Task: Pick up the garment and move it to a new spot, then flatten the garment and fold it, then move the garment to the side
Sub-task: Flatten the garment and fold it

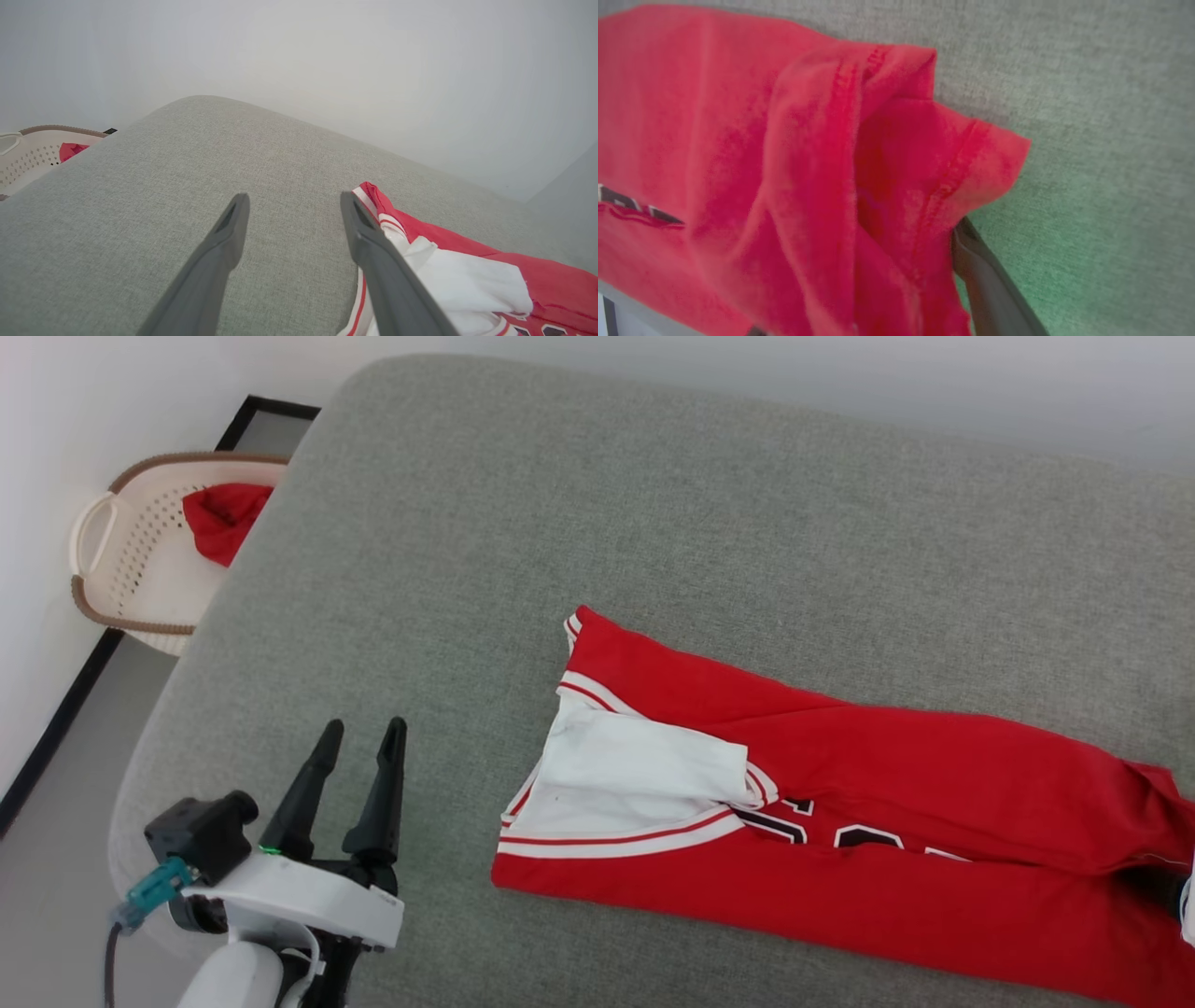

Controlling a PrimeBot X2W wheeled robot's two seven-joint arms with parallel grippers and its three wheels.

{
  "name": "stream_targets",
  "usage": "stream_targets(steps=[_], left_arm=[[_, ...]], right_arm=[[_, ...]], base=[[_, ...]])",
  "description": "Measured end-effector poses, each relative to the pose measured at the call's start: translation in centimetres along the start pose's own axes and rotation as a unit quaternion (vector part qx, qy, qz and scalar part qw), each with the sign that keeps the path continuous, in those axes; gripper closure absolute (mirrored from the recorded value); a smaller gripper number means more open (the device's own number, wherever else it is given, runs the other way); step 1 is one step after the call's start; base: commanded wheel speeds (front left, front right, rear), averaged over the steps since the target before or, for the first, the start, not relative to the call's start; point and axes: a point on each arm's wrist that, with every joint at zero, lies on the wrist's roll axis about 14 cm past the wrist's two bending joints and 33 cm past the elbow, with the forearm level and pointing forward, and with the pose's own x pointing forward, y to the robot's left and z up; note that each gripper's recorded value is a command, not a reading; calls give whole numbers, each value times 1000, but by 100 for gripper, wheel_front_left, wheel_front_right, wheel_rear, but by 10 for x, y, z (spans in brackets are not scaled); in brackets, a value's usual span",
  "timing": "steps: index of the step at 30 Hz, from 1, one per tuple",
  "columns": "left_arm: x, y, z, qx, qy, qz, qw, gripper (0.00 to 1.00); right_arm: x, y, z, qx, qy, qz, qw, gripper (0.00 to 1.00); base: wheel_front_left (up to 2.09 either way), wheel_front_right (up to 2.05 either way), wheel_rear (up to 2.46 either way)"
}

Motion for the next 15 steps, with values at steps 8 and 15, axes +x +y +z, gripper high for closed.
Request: stream_targets(steps=[8, 15], left_arm=[[2, 3, 2, 0, -10, 10, 1000, 0], [0, 0, 2, -2, -13, 5, 1000, 0]], right_arm=[[0, 4, 7, -5, -11, 14, 1000, 100], [-16, -24, 20, 5, -49, -26, 998, 100]], base=[[0, 0, 0], [0, 0, 0]])
